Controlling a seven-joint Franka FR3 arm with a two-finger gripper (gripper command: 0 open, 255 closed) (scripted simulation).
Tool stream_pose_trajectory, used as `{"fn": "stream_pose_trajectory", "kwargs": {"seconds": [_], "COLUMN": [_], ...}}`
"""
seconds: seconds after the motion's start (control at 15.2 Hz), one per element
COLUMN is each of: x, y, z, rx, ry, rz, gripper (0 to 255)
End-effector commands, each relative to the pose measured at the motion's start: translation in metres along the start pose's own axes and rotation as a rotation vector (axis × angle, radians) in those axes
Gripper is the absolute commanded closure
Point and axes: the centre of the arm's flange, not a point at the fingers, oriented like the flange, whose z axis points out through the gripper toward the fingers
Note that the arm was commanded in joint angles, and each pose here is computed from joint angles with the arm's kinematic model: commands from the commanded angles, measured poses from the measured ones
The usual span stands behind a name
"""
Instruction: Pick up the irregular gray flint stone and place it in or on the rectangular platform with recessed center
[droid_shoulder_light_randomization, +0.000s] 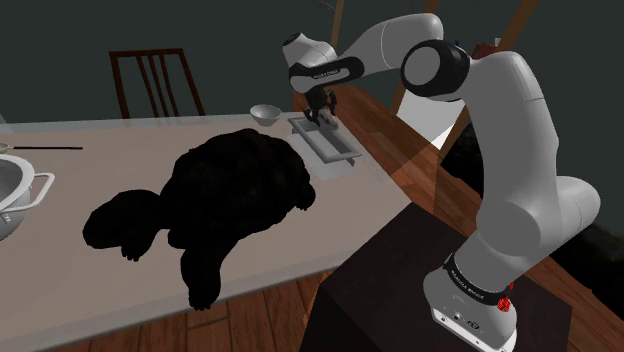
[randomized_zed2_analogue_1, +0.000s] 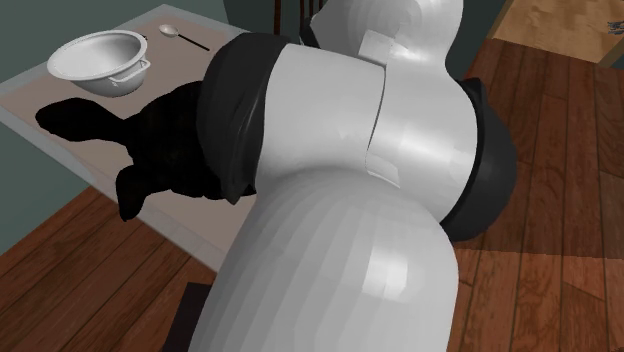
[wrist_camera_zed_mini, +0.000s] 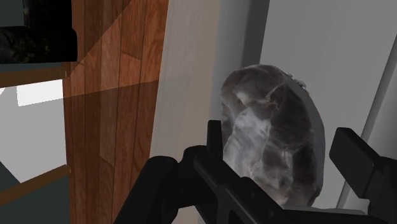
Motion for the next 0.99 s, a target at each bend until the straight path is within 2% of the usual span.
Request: {"fn": "stream_pose_trajectory", "kwargs": {"seconds": [0.0,0.13,0.66,0.73,0.92], "x": [0.0006,0.0013,0.0013,0.0013,0.0013], "y": [-0.0045,-0.0097,-0.0097,-0.0097,-0.0097], "z": [0.0089,0.0177,0.0177,0.0177,0.0177], "rx": [0.000,0.000,0.000,0.000,0.000], "ry": [0.001,0.001,0.001,0.001,0.001], "rz": [0.000,0.000,0.000,0.000,0.000], "gripper": [255,255,255,0,0]}}
